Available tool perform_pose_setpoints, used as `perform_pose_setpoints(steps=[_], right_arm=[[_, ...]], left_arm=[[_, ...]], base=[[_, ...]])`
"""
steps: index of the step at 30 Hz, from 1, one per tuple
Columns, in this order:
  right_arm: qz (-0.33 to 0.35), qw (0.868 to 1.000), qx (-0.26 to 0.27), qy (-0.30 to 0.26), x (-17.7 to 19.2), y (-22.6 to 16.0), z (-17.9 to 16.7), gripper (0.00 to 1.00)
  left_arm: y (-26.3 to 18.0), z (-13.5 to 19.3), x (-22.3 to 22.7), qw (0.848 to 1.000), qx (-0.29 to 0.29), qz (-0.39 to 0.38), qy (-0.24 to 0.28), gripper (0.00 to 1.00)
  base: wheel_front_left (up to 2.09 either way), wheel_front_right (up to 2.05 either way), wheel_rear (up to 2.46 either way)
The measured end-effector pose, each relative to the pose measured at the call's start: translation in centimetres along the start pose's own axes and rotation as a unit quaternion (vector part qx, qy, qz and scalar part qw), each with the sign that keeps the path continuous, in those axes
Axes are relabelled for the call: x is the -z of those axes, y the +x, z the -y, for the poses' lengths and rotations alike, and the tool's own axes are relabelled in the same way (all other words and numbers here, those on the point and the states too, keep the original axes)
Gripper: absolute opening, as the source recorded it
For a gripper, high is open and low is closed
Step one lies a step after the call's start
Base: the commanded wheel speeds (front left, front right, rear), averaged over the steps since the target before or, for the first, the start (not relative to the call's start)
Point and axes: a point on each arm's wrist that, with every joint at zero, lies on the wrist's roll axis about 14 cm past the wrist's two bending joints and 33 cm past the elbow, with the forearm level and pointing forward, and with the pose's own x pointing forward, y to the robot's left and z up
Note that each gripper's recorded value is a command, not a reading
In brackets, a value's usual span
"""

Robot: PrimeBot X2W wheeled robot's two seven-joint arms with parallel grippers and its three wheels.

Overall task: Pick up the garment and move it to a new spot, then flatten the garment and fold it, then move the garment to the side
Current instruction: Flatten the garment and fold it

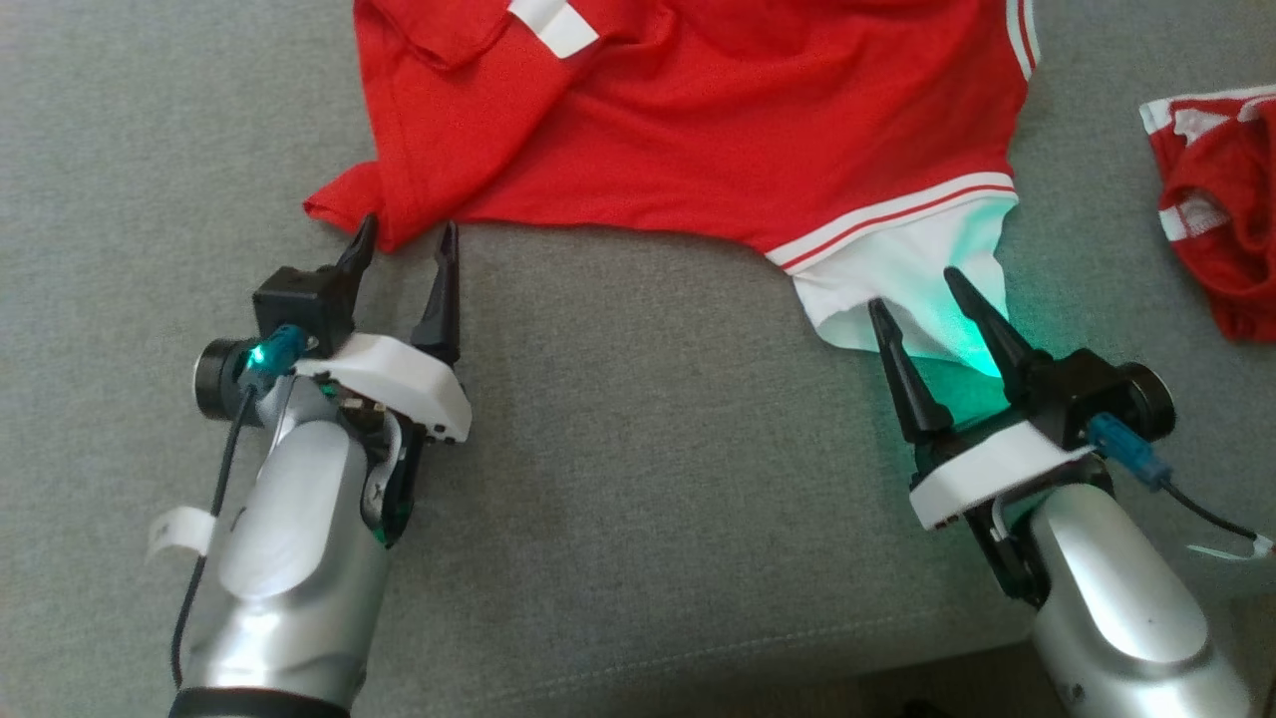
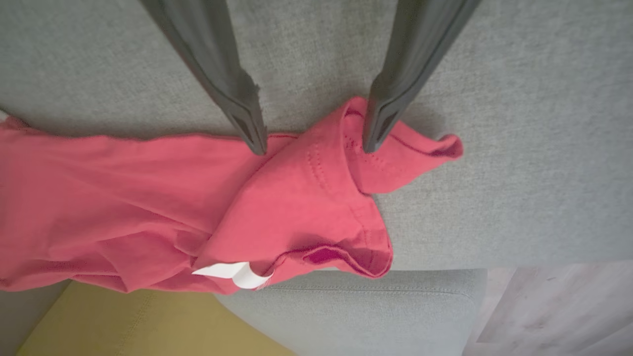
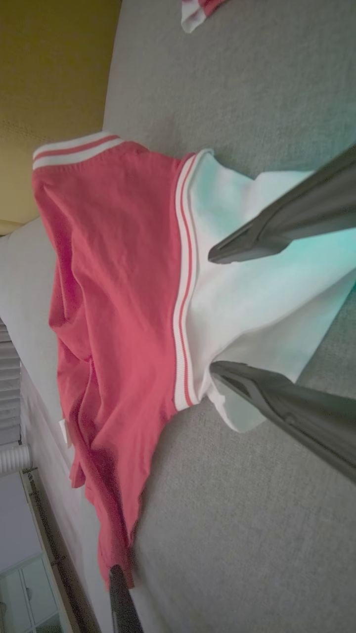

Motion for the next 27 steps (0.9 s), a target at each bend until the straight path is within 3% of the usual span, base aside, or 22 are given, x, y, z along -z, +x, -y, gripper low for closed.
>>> perform_pose_setpoints(steps=[8,9,10,11,12,18,27], right_arm=[[0.015,1.0,0.011,0.013,-0.8,0.1,0.3,1.0],[0.016,1.0,0.012,0.013,-0.8,0.0,0.4,1.0],[0.016,1.0,0.014,0.013,-0.8,0.0,0.4,1.0],[0.015,1.0,0.015,0.014,-0.8,0.0,0.5,1.0],[0.015,1.0,0.016,0.014,-0.8,0.0,0.5,1.0],[0.015,1.0,0.017,0.019,-0.7,0.1,0.5,1.0],[0.015,0.999,0.008,0.032,-0.8,0.0,-1.0,1.0]], left_arm=[[0.4,0.0,1.2,1.0,0.001,-0.015,0.001,1.0],[0.4,0.1,1.2,1.0,0.004,-0.016,0.002,0.95],[0.5,0.2,1.2,1.0,0.008,-0.015,0.005,0.45],[0.5,0.3,1.1,1.0,0.011,-0.013,0.011,0.29],[0.6,0.4,0.9,1.0,0.014,-0.009,0.011,0.0],[0.6,0.6,-0.3,0.999,0.021,0.008,0.023,0.0],[-0.9,3.2,-8.6,0.991,0.057,0.125,0.001,0.0]], base=[[0.0,0.0,0.0],[0.0,0.0,0.0],[0.0,0.0,0.0],[0.0,0.0,0.0],[0.0,0.0,0.0],[0.0,0.0,0.0],[0.0,0.0,0.0]])
